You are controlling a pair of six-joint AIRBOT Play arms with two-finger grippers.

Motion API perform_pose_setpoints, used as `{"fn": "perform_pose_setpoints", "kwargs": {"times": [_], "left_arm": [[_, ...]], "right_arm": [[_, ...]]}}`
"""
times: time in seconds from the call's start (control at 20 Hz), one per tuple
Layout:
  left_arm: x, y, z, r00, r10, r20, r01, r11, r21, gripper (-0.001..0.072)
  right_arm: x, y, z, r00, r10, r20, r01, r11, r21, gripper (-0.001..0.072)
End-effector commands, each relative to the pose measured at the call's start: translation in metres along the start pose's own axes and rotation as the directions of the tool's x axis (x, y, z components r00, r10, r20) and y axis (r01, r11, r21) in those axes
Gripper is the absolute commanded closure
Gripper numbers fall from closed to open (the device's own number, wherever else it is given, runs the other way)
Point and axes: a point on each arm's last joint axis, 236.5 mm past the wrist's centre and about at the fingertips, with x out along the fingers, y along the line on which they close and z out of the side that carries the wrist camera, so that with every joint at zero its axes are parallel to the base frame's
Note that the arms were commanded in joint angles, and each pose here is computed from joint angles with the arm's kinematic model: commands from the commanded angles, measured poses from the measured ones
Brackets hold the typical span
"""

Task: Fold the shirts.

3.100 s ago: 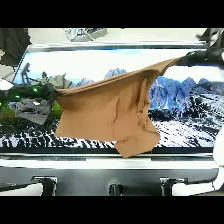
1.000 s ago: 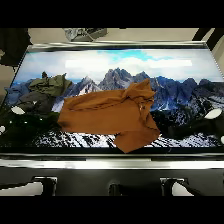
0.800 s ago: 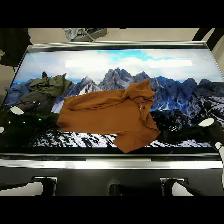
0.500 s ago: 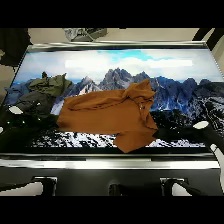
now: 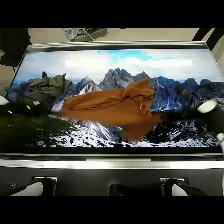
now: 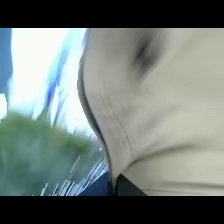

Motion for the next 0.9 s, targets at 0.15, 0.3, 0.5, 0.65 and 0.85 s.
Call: {"fn": "perform_pose_setpoints", "kwargs": {"times": [0.15,0.3,0.5,0.65,0.85], "left_arm": [[-0.408,-0.199,0.097,0.427,-0.228,0.875,-0.124,0.944,0.306,0.0667],[-0.499,-0.243,0.025,0.24,-0.314,0.919,-0.139,0.925,0.353,0.0667],[-0.516,-0.25,-0.021,0.222,-0.311,0.924,-0.191,0.916,0.354,0.0667],[-0.5,-0.234,-0.02,0.289,-0.242,0.926,-0.197,0.932,0.305,0.0667],[-0.45,-0.199,0.003,0.448,-0.123,0.886,-0.219,0.945,0.242,0.0668]], "right_arm": [[-0.424,0.054,0.183,0.426,-0.424,0.799,0.805,0.581,-0.121,0.0667],[-0.523,0.124,0.141,0.238,-0.37,0.898,0.812,0.583,0.025,0.0667],[-0.55,0.153,0.099,0.194,-0.365,0.911,0.816,0.575,0.056,0.0667],[-0.557,0.161,0.091,0.173,-0.357,0.918,0.819,0.57,0.068,0.0667],[-0.511,0.134,0.104,0.33,-0.397,0.856,0.787,0.616,-0.018,0.0668]]}}
